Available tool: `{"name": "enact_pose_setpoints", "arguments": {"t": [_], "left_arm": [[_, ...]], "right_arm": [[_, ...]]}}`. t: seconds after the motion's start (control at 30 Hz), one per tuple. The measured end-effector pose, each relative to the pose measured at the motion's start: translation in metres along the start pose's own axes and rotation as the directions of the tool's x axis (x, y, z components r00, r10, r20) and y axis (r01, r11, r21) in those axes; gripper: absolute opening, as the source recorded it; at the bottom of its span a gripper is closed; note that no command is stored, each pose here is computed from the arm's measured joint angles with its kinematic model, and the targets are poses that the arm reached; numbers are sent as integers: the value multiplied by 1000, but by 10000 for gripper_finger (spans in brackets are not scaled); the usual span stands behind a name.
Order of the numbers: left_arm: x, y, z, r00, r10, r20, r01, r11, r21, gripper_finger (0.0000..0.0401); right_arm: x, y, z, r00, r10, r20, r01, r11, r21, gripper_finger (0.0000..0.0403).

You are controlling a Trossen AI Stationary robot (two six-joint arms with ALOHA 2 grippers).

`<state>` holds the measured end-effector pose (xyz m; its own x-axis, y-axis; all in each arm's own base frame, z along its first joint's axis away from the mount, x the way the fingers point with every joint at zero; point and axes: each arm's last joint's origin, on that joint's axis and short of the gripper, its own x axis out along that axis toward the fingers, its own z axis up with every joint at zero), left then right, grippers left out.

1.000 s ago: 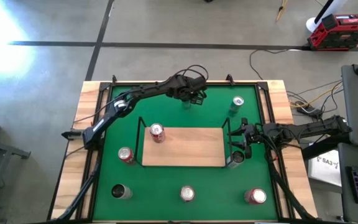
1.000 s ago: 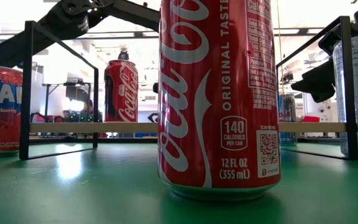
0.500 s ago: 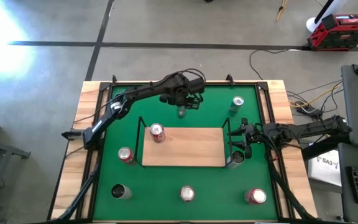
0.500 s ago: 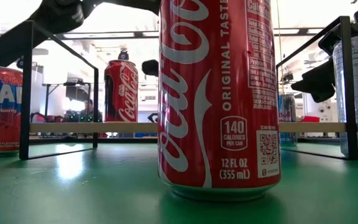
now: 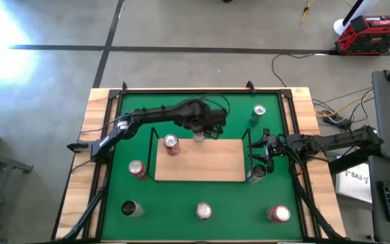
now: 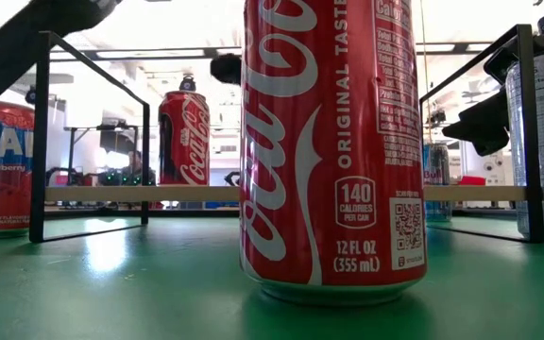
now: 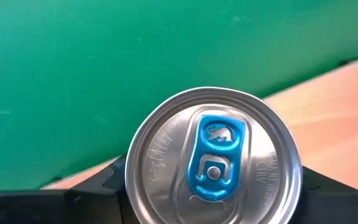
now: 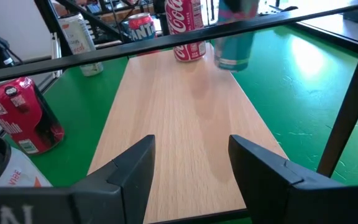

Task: Place canned beverage on shelf
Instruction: Put the left blue soda can on the shelf

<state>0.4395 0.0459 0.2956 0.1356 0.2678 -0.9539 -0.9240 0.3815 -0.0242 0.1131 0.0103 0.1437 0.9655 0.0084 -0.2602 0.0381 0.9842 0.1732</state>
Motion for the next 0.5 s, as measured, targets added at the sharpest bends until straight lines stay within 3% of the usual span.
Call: {"name": "enact_pose_setpoints", "arguments": {"t": [0.37,0.5], "left_arm": [[-18,-21,-57,993,52,108,-47,998,-47,213],[-18,-23,-69,989,78,129,-63,991,-114,213]], "right_arm": [[0,0,0,1000,0,0,0,1000,0,196],[0,0,0,1000,0,0,0,1000,0,196]]}}
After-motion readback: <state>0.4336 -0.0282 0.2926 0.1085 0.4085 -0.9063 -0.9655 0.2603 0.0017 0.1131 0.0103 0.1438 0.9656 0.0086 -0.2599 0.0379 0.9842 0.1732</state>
